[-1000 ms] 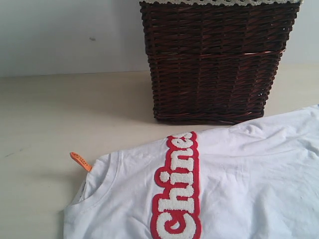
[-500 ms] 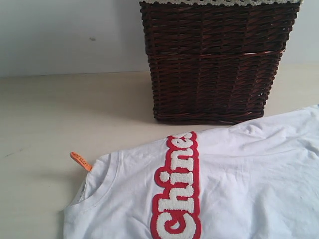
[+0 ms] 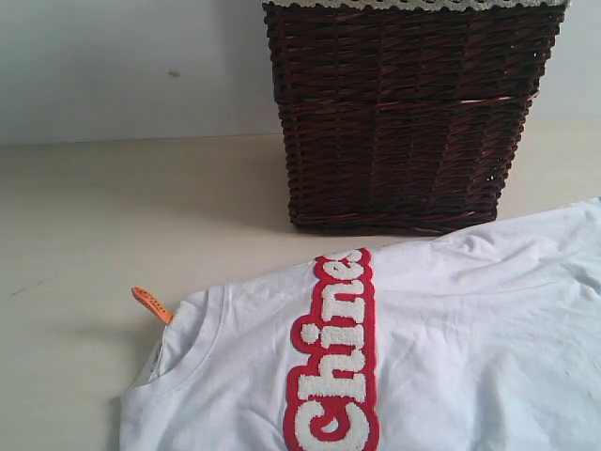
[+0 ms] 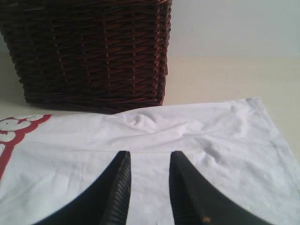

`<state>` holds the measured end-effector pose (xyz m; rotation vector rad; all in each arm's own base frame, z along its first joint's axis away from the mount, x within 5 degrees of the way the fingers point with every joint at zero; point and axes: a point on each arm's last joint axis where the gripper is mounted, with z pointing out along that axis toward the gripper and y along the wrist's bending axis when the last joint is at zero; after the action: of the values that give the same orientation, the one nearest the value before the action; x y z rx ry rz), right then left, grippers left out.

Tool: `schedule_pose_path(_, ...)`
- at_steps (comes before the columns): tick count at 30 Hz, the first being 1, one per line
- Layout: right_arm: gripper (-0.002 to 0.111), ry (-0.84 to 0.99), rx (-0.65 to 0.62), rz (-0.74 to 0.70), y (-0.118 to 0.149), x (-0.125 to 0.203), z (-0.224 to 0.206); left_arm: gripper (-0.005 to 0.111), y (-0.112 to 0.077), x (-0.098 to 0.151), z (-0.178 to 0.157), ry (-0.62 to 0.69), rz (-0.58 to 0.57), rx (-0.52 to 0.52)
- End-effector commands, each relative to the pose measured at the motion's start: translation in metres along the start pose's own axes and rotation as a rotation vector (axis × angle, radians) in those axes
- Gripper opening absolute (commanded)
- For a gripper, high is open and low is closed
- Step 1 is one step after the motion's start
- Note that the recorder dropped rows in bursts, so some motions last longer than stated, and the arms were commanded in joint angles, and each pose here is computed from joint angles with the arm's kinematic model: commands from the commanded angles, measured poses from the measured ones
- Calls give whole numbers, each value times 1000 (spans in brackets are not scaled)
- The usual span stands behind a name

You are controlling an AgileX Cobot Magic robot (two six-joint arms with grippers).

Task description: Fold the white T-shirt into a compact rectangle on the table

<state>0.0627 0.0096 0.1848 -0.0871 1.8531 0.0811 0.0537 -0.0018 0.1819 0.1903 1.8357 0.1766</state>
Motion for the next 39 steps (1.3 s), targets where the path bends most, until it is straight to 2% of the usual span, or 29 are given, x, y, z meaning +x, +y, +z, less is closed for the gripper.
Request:
schedule_pose_path(1,30,-3,-1,9,0,1,0,0,0,1,0,-6,-4,4)
schedule_pose_path(7,30,-3,-1,9,0,1,0,0,0,2,2,25,-8,10)
schedule_pose_path(9,30,-3,-1,9,0,1,0,0,0,4,9,130,11,30)
schedule_pose_path(13,30,-3,-1,9,0,1,0,0,6,-9,33,372,3,93)
schedule_pose_path(15,30,-3,-1,9,0,1,0,0,10,-18,55,499,-7,128)
schedule_pose_path(19,30,-3,-1,9,0,1,0,0,16,-24,101,666,-21,167)
schedule_pose_path(24,30,-3,-1,9,0,1,0,0,21,-16,139,662,-13,127)
schedule_pose_path(31,30,-3,-1,9,0,1,0,0,22,-20,144,641,-8,121)
schedule_pose_path(34,30,-3,-1,9,0,1,0,0,25,-28,144,577,2,95)
schedule_pose_path(39,30,-3,-1,9,0,1,0,0,24,-15,162,572,-23,61)
